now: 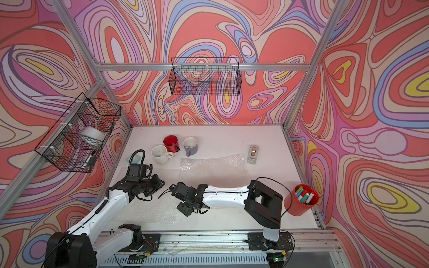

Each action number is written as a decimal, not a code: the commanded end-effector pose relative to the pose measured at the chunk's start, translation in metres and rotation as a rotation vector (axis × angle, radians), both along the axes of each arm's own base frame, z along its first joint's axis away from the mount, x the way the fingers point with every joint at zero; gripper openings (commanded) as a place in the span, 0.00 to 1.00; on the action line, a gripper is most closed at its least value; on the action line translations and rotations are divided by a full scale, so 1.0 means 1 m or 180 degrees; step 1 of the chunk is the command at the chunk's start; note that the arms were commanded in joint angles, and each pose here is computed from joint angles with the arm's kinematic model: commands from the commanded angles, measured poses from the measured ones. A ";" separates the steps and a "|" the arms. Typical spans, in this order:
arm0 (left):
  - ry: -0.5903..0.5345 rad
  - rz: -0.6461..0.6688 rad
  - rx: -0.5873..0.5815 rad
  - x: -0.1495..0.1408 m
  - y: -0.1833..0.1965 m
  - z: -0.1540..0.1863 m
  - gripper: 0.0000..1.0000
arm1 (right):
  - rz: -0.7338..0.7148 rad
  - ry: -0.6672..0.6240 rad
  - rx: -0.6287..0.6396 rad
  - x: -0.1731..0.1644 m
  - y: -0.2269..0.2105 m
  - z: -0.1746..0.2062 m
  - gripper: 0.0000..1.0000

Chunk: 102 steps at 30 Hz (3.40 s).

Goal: Wrap mugs in bubble wrap
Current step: Pick up the bubble wrap from the bubble wrap, then pick up the bubble wrap from the center of the board, then place the bubble wrap at the center of the board.

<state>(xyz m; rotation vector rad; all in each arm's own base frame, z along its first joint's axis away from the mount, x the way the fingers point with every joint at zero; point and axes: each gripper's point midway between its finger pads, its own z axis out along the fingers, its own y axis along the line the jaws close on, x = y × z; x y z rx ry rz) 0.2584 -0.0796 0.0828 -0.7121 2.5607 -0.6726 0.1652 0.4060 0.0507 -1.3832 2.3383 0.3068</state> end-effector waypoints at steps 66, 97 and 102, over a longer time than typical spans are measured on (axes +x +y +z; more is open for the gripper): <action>0.0664 -0.0238 0.1209 -0.044 0.036 0.085 0.00 | -0.2304 -0.1400 0.1113 0.117 -0.175 0.199 0.00; 0.1638 0.0653 0.2560 -0.030 0.188 0.100 0.00 | -0.3089 -0.3212 0.0724 0.179 -0.289 0.411 0.00; 0.1185 0.0718 0.2279 -0.022 0.181 0.126 0.00 | -0.3176 -0.3264 0.0662 0.210 -0.307 0.433 0.00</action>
